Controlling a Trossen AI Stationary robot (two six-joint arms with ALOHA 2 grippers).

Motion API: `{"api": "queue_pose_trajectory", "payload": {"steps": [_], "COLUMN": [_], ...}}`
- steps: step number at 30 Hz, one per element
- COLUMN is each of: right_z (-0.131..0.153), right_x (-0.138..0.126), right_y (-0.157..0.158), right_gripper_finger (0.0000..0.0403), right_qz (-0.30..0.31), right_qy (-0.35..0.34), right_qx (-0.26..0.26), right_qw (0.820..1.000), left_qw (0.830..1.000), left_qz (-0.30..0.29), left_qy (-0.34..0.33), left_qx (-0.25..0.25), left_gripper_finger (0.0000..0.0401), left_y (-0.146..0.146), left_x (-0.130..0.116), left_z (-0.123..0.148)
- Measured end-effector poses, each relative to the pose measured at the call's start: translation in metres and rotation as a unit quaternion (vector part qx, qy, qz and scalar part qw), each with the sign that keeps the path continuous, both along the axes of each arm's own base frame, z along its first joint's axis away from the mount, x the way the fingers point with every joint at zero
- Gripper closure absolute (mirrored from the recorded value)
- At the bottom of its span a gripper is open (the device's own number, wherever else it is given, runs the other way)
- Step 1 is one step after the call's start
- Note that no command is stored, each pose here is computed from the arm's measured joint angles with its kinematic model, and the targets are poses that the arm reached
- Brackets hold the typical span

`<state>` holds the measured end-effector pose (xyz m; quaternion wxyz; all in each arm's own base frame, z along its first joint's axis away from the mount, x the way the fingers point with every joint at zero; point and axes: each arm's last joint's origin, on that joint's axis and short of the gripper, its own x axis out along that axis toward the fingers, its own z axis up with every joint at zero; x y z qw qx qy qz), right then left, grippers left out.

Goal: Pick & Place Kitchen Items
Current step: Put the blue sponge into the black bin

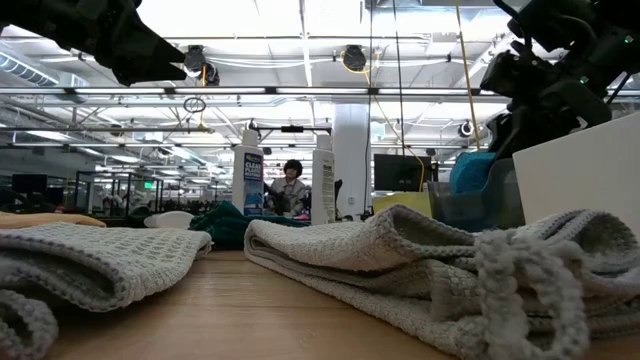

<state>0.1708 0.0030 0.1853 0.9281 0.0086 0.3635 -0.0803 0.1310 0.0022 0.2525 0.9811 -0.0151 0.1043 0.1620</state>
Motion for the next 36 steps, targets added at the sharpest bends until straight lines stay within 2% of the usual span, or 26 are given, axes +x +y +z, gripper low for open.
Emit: {"api": "queue_pose_trajectory", "payload": {"steps": [6, 14, 21, 36], "right_z": [0.0000, 0.0006, 0.0006, 0.0006], "right_x": [0.0000, 0.0010, 0.0010, 0.0010], "right_y": [0.0002, 0.0037, 0.0037, 0.0036], "right_gripper_finger": [0.0205, 0.0180, 0.0167, 0.0179], "right_qz": [-0.031, -0.002, 0.006, 0.018], "right_qy": [-0.007, -0.010, -0.009, -0.008], "right_qx": [0.037, 0.097, 0.087, 0.072], "right_qw": [0.999, 0.995, 0.996, 0.997], "left_qw": [1.000, 1.000, 1.000, 1.000], "left_qz": [0.000, 0.000, 0.000, 0.000], "left_qy": [0.000, 0.000, 0.000, 0.000], "left_qx": [0.000, 0.000, 0.000, 0.000], "left_gripper_finger": [0.0123, 0.0123, 0.0123, 0.0123], "left_y": [0.0000, 0.0000, 0.0000, 0.0000], "left_x": [0.0000, 0.0000, 0.0000, 0.0001], "left_z": [0.0000, 0.0000, 0.0000, 0.0000]}}
